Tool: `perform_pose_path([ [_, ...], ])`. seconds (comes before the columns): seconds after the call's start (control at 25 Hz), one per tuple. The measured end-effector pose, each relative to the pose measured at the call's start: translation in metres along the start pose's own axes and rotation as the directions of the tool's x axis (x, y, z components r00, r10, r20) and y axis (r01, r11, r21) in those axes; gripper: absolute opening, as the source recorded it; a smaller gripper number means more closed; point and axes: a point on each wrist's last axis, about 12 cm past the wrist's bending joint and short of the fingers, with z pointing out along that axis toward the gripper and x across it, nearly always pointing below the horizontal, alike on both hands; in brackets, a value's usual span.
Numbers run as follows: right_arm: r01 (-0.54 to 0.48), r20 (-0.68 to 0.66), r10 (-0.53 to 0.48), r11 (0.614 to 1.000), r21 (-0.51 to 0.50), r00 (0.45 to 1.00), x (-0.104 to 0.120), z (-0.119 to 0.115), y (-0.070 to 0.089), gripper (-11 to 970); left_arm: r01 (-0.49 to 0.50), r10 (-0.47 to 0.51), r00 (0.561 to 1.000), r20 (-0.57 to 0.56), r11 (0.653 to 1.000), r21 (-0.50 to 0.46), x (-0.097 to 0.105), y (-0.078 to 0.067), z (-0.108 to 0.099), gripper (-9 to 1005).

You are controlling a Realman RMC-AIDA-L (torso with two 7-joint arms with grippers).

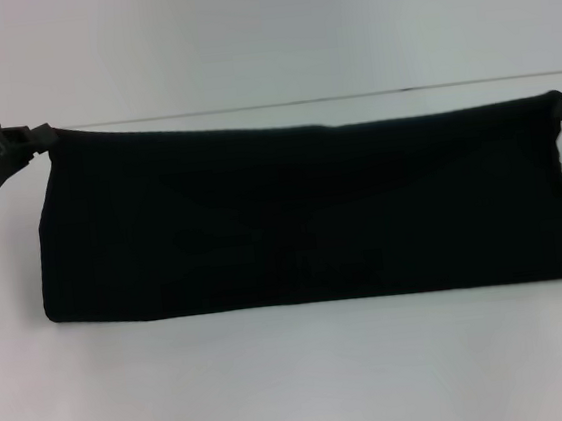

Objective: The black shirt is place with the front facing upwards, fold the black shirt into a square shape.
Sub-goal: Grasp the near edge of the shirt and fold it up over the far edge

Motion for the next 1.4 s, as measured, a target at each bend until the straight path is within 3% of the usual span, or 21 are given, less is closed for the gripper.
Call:
perform_pose_path([
  [0.28,0.052,0.037,-0.055,0.996,0.069,0.998,-0.003,0.031,0.018,22,-0.026,0.028,0.999,0.025,0.997,-0.077,-0.003,0.001,0.017,2],
  [0.64,0.13,0.06,-0.141,0.98,0.15,0.988,-0.009,0.052,0.03,24,-0.096,0.099,0.995,0.01,0.98,-0.175,-0.006,-0.004,0.05,2],
  [1.08,0.172,0.055,-0.188,0.96,0.22,0.981,-0.007,0.063,0.03,27,-0.112,0.122,0.992,0.029,0.964,-0.24,-0.008,-0.002,0.061,3],
  [1.4,0.205,0.059,-0.221,0.957,0.207,0.973,-0.017,0.069,0.043,29,-0.109,0.125,0.991,0.049,0.961,-0.256,-0.011,-0.001,0.062,2],
])
